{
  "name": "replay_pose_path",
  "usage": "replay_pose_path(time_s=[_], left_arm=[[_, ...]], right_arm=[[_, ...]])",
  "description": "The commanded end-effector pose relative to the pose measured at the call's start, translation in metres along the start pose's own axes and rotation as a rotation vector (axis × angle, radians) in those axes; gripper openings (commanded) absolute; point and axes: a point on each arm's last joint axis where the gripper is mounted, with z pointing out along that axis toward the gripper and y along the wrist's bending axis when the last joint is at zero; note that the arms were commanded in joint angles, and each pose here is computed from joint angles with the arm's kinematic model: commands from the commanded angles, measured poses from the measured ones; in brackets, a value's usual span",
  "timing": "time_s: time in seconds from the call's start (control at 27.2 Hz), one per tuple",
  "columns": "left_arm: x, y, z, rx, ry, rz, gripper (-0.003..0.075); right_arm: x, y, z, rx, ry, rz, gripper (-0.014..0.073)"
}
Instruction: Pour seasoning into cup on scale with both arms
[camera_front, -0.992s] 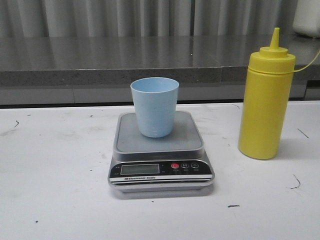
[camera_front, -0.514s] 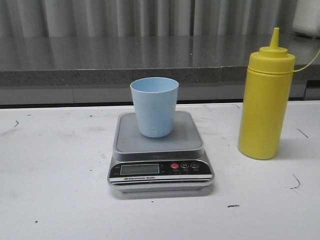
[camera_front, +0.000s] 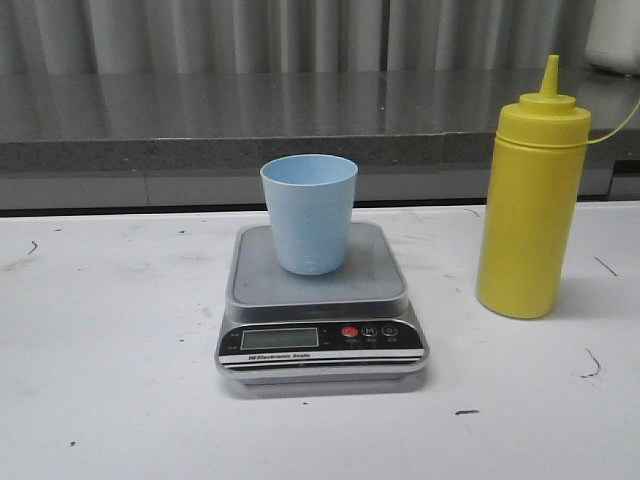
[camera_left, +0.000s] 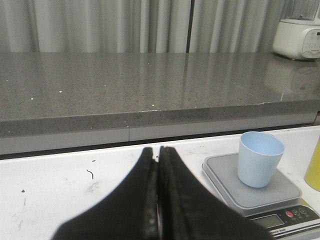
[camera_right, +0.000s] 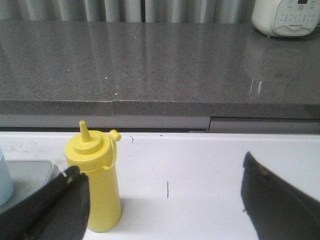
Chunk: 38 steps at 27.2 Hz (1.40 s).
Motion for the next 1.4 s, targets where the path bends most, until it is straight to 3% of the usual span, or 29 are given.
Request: replay_pose_path(time_s=[0.0, 0.59, 1.1, 1.36], left_arm=[[-0.015, -0.001, -0.003, 0.002, -0.102, -0.022, -0.002], [-0.015, -0.001, -0.003, 0.002, -0.102, -0.022, -0.002], [-0.015, -0.001, -0.003, 0.002, -0.102, -0.022, -0.002], [-0.015, -0.001, -0.003, 0.002, -0.102, -0.022, -0.002]], right_arm=[[-0.018, 0.0, -0.002, 0.002, -0.102, -0.007, 0.0631], [-0.019, 0.0, 0.004, 0.002, -0.106, -0.009, 0.0631], [-0.006, 0.0, 0.077, 0.003, 0.04, 0.038, 0.0634], [0.027, 0.002, 0.103, -0.016, -0.017, 0.034, 0.0634]])
